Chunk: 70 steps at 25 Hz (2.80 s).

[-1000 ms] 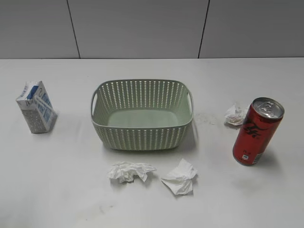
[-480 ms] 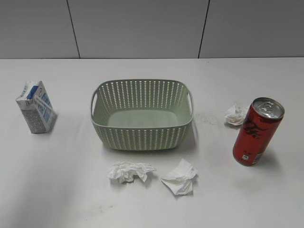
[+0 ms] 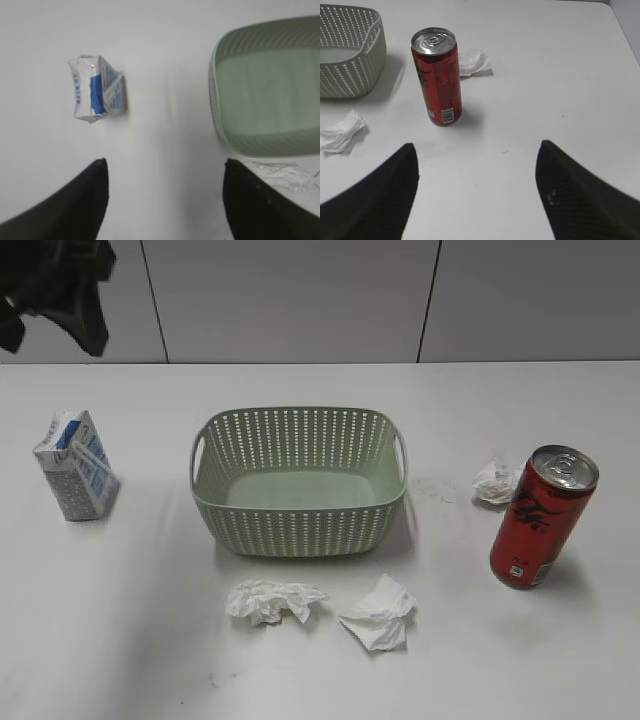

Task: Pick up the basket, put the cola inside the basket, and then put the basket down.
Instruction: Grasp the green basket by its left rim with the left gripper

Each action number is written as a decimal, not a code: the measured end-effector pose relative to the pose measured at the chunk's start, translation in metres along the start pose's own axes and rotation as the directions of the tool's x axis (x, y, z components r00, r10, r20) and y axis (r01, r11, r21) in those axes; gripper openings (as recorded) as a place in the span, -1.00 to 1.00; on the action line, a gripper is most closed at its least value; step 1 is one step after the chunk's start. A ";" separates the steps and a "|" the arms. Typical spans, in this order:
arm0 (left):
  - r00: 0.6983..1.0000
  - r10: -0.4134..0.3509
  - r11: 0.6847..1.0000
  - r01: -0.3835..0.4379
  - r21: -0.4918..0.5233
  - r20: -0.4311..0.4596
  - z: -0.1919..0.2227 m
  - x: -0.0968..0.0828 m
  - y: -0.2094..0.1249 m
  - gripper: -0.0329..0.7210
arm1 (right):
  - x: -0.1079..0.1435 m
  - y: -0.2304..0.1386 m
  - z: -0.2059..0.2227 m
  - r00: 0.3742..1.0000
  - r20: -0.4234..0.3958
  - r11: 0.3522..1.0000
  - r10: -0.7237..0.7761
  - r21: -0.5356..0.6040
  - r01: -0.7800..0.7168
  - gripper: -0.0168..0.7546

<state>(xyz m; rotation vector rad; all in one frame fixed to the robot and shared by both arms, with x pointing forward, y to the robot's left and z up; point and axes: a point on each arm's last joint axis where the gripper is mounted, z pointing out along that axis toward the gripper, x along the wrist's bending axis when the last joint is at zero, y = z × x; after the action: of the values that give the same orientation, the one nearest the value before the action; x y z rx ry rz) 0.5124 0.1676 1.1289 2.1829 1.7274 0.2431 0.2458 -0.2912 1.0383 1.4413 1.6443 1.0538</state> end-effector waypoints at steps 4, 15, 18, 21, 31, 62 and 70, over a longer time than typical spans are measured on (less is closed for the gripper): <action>1.000 -0.009 0.996 0.010 0.091 -0.018 0.035 -0.010 0.006 0.52 | 0.000 0.000 0.000 1.000 0.000 1.000 0.001 0.000 -0.001 0.51; 0.997 -0.071 0.981 0.067 0.182 0.020 0.104 -0.033 0.015 0.52 | 0.000 0.000 0.000 1.000 0.000 1.000 0.001 0.000 -0.001 0.51; 0.998 -0.063 0.979 0.062 0.194 -0.001 0.121 -0.032 0.017 0.52 | 0.000 0.000 0.000 1.000 0.000 1.000 0.001 0.000 -0.001 0.51; 0.998 -0.053 0.979 0.055 0.197 -0.016 0.135 -0.031 0.018 0.52 | 0.000 0.000 0.000 1.000 0.000 1.000 0.002 0.000 -0.002 0.51; 0.998 -0.055 0.971 0.059 0.232 -0.026 0.166 -0.032 0.018 0.52 | 0.000 0.000 0.000 1.000 0.000 1.000 0.005 0.000 -0.005 0.51; 0.993 -0.119 0.951 0.110 0.288 0.012 0.203 -0.039 0.013 0.44 | 0.000 0.000 0.000 1.000 0.000 1.000 0.005 0.000 -0.005 0.51; 0.992 -0.125 0.954 0.115 0.276 0.017 0.204 -0.040 0.014 -0.84 | 0.000 0.000 0.000 1.000 0.000 1.000 0.005 0.000 -0.005 0.51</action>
<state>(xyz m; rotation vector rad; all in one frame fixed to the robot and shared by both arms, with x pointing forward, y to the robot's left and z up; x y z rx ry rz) 0.5855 0.0936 0.9489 2.2405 1.9664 -0.0706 0.2458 -0.2912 1.0383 1.4461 1.6415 1.0566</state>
